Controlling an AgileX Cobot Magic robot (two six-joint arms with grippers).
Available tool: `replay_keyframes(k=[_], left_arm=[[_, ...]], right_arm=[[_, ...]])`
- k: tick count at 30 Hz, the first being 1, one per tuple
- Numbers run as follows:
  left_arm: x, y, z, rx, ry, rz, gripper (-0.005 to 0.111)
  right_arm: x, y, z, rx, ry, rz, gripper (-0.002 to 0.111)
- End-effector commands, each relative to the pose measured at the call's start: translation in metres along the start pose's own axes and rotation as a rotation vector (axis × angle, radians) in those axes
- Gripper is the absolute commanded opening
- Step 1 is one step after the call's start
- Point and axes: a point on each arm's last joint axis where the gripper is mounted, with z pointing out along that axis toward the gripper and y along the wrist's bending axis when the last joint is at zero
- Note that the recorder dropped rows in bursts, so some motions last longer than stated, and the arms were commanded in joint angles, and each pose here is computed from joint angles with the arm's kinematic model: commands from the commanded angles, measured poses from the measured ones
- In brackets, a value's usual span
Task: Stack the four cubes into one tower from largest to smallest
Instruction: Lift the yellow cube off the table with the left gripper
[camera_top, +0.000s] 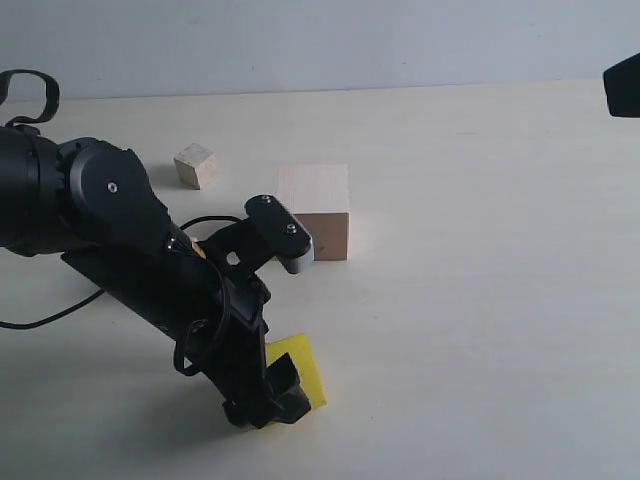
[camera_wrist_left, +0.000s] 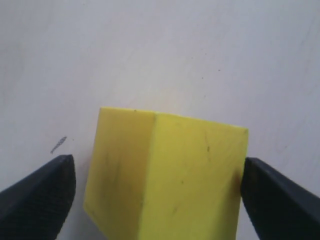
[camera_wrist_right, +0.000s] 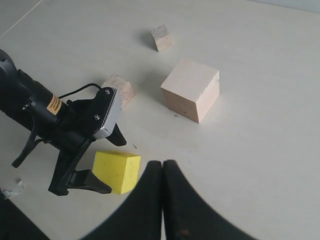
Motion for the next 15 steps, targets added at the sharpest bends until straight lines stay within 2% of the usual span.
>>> replay_keyframes(k=[1, 3, 7, 15], left_arm=[[0.0, -0.002, -0.001, 0.019, 0.018, 0.016, 0.085], [-0.003, -0.003, -0.003, 0.027, 0.015, 0.021, 0.086], [-0.015, -0.002, -0.008, 0.02, -0.02, 0.031, 0.095], [-0.023, -0.001, -0.013, 0.022, -0.022, 0.093, 0.096]], right_arm=[[0.0, 0.0, -0.001, 0.001, -0.006, -0.006, 0.0], [0.0, 0.0, -0.001, 0.001, -0.006, -0.006, 0.0], [0.0, 0.0, -0.001, 0.001, -0.006, -0.006, 0.0], [0.001, 0.0, -0.001, 0.001, -0.004, -0.006, 0.0]])
